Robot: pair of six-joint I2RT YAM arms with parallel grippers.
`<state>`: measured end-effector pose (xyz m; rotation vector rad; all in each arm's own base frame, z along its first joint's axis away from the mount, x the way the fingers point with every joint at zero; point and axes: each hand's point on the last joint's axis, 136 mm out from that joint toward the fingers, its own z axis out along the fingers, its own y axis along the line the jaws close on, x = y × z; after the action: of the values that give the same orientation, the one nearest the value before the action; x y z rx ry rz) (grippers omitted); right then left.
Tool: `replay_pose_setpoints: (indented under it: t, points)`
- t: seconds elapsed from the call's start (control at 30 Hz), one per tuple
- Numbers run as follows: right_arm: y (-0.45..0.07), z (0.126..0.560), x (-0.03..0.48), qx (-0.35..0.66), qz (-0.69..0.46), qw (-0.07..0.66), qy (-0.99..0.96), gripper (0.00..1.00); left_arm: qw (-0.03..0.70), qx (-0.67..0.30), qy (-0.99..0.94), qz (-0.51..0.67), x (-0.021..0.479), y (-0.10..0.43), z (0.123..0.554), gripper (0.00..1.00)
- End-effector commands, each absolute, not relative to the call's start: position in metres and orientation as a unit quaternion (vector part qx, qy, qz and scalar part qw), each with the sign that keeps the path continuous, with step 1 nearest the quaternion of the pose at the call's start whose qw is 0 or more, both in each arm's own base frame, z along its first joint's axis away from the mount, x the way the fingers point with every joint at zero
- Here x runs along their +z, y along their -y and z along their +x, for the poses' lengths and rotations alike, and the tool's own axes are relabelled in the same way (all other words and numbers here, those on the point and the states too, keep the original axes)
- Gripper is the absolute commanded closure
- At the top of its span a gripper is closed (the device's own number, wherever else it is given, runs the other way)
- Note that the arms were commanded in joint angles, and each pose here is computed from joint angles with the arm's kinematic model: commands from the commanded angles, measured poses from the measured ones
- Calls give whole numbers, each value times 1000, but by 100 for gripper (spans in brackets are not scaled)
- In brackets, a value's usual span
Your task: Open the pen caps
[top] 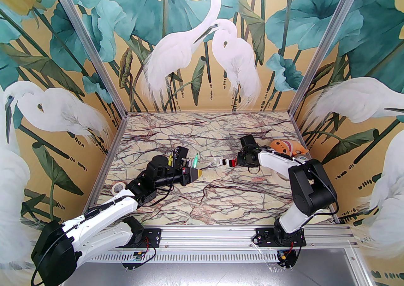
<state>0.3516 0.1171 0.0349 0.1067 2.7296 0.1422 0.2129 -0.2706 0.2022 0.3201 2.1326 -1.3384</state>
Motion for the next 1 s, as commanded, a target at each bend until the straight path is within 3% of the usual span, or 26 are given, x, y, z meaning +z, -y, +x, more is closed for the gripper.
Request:
replay_pose_setpoints:
  t: [0.0, 0.7, 0.97]
  points:
    - [-121, 365, 39, 43, 29, 216, -975, 64, 291, -510, -800, 123, 198, 272, 212, 86]
    - [-118, 364, 37, 27, 19, 202, -979, 74, 282, -520, -797, 121, 197, 275, 211, 86]
    - [-118, 357, 63, 31, 6, 201, -979, 81, 282, -518, -796, 140, 200, 278, 210, 86]
